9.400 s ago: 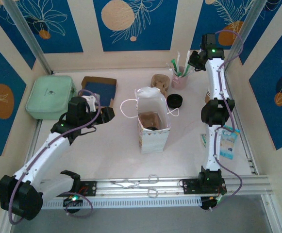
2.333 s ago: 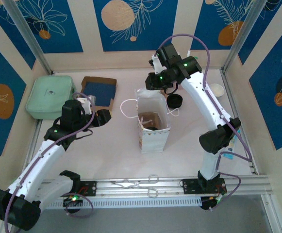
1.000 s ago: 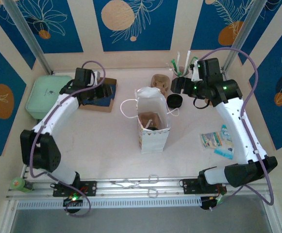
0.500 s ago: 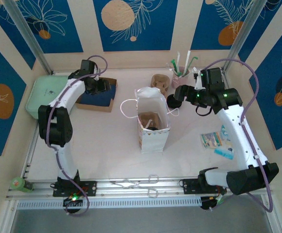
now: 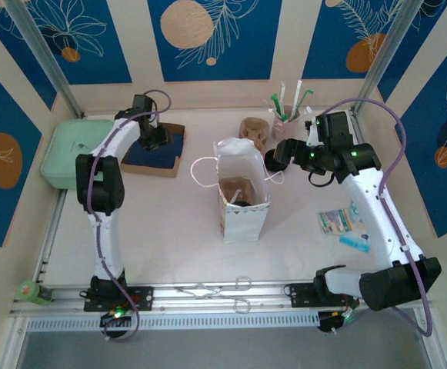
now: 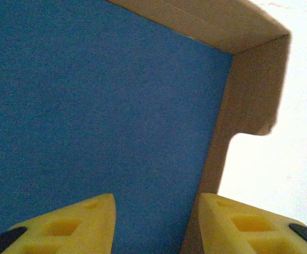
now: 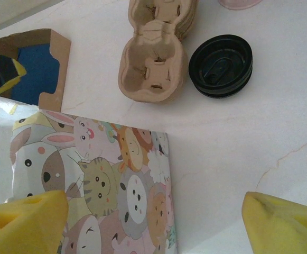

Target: Pack the takeout coffee

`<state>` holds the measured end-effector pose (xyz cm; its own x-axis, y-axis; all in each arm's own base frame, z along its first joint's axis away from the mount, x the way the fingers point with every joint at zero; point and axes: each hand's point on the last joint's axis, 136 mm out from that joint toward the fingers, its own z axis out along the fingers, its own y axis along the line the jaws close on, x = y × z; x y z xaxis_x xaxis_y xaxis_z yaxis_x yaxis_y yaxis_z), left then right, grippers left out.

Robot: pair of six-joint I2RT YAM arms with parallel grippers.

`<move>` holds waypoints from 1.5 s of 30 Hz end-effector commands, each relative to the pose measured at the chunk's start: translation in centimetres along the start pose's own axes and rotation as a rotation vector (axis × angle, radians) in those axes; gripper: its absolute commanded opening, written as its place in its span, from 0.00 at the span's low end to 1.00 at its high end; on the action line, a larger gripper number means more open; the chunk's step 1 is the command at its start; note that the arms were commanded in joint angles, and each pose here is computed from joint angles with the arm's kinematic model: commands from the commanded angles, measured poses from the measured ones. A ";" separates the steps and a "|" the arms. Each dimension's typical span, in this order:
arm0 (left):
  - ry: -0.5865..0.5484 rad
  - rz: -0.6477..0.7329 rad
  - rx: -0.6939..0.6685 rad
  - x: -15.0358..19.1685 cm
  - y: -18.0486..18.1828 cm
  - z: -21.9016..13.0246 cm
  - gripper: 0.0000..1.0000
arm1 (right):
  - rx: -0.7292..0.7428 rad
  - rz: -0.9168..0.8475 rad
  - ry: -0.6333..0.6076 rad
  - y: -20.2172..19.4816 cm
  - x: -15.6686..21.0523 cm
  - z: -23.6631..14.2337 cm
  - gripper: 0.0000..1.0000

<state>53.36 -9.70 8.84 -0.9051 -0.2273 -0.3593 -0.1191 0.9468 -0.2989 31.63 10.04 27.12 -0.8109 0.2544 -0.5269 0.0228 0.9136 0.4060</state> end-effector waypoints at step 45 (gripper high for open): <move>0.122 0.121 -0.256 1.8 4.5 3.6 0.00 | -0.073 0.047 0.021 0.2 1.0 -0.4 0.82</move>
<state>53.42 -7.16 3.01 -0.9513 -0.1262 -0.2811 -0.1100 0.9913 -0.0728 31.13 10.19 26.42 -0.8262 0.2789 -0.4894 0.0300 0.8894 0.4562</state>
